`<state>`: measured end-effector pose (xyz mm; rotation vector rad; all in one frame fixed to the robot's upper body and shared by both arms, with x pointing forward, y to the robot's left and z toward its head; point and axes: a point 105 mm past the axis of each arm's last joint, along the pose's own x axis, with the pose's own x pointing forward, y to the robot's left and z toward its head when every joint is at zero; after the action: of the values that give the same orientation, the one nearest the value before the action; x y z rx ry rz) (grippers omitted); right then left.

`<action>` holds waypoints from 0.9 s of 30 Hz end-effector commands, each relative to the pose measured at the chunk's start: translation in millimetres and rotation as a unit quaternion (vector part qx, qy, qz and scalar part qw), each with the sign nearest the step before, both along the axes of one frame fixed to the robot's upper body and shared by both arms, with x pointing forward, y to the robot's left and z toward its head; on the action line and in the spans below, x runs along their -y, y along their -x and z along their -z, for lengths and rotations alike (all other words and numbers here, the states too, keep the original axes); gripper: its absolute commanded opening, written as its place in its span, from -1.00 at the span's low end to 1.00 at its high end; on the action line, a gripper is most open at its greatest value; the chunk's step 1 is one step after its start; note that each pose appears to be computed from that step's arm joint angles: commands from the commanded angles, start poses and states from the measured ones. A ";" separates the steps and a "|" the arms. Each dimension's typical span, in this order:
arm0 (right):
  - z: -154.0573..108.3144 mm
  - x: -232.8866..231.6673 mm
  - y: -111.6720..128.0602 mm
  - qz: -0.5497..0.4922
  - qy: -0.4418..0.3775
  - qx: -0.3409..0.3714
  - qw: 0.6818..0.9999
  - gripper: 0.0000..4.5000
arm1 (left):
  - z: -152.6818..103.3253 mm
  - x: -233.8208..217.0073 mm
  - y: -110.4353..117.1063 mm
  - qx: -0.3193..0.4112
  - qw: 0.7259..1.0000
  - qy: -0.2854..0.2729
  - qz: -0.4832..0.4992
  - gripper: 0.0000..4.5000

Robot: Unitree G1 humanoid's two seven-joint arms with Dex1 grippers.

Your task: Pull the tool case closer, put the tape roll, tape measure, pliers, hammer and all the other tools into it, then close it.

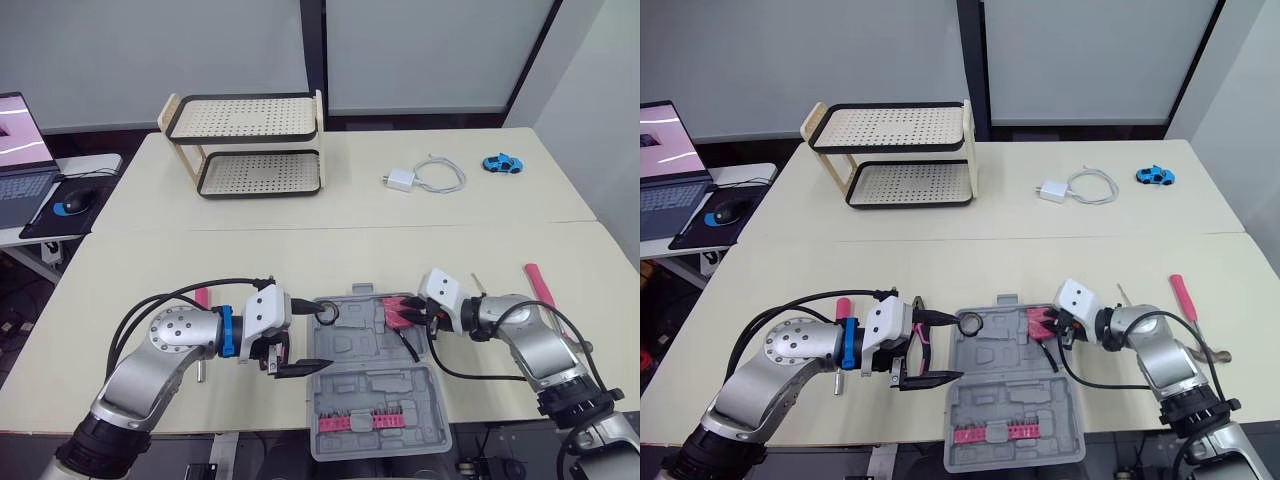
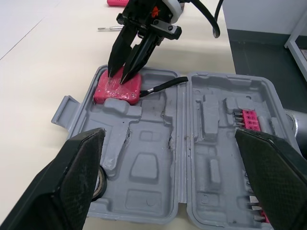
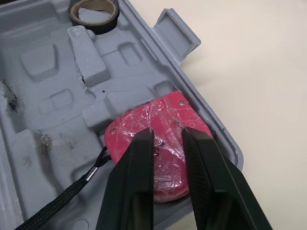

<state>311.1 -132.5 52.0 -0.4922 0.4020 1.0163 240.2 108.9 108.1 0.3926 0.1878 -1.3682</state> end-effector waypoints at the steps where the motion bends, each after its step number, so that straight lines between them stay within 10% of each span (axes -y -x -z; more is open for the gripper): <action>1: 28.7 1.3 10.5 0.011 0.017 -0.055 0.998 -0.55 | -6.8 2.5 1.2 0.014 1.000 0.004 0.011 1.00; 14: 12.1 -7.6 0.7 0.007 -0.013 0.001 1.000 -0.55 | -9.2 -3.6 -9.4 0.022 1.000 0.012 -0.017 1.00; 27: -93.5 14.4 36.2 -0.016 -0.027 0.135 0.990 -0.55 | -39.2 -116.2 -33.7 0.033 0.963 0.048 -0.264 1.00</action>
<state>282.7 -141.4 128.5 -0.5609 0.1665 0.9814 272.4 203.2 136.1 0.2749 0.1756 -0.9194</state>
